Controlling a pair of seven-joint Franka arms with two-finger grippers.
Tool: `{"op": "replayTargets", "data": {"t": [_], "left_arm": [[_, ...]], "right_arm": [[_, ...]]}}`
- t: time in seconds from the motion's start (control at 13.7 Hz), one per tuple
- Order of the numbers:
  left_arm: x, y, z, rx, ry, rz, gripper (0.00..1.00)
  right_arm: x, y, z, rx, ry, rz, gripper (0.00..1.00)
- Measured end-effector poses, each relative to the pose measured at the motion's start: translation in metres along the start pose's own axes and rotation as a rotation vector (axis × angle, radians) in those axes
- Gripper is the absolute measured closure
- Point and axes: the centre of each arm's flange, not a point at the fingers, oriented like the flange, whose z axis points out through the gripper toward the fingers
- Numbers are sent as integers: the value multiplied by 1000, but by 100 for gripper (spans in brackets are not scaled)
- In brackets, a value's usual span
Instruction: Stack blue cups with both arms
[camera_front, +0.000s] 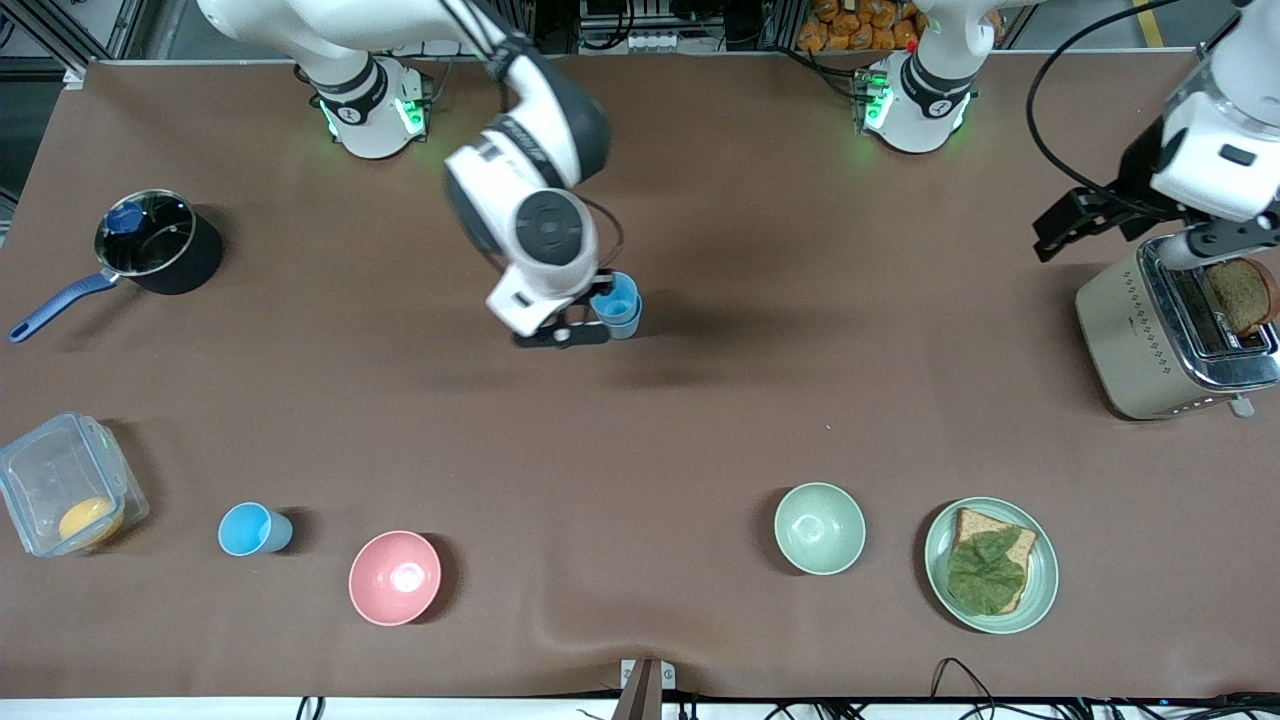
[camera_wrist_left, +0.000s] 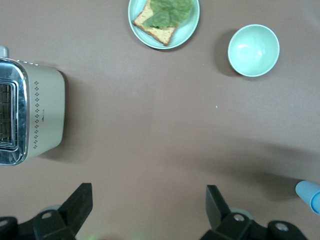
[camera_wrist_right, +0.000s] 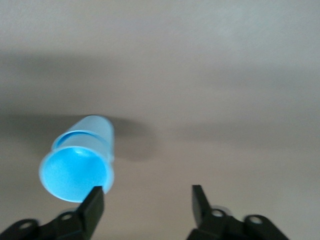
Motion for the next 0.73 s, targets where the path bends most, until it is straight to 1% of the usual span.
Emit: {"op": "replayTargets", "data": {"t": [0.07, 0.29, 0.51, 0.66, 0.73], "left_arm": [[-1, 3, 0, 0, 0, 5, 0], [0, 0, 0, 0, 0, 0, 0], [1, -2, 0, 0, 1, -4, 0], [1, -3, -1, -1, 2, -6, 0], [1, -4, -1, -1, 3, -8, 0]], "right_arm": [[11, 41, -15, 15, -6, -31, 1], [36, 155, -39, 60, -21, -51, 0], [44, 265, -41, 108, -33, -13, 0], [32, 311, -51, 127, -15, 27, 0], [22, 325, -62, 131, 10, 41, 0]]}}
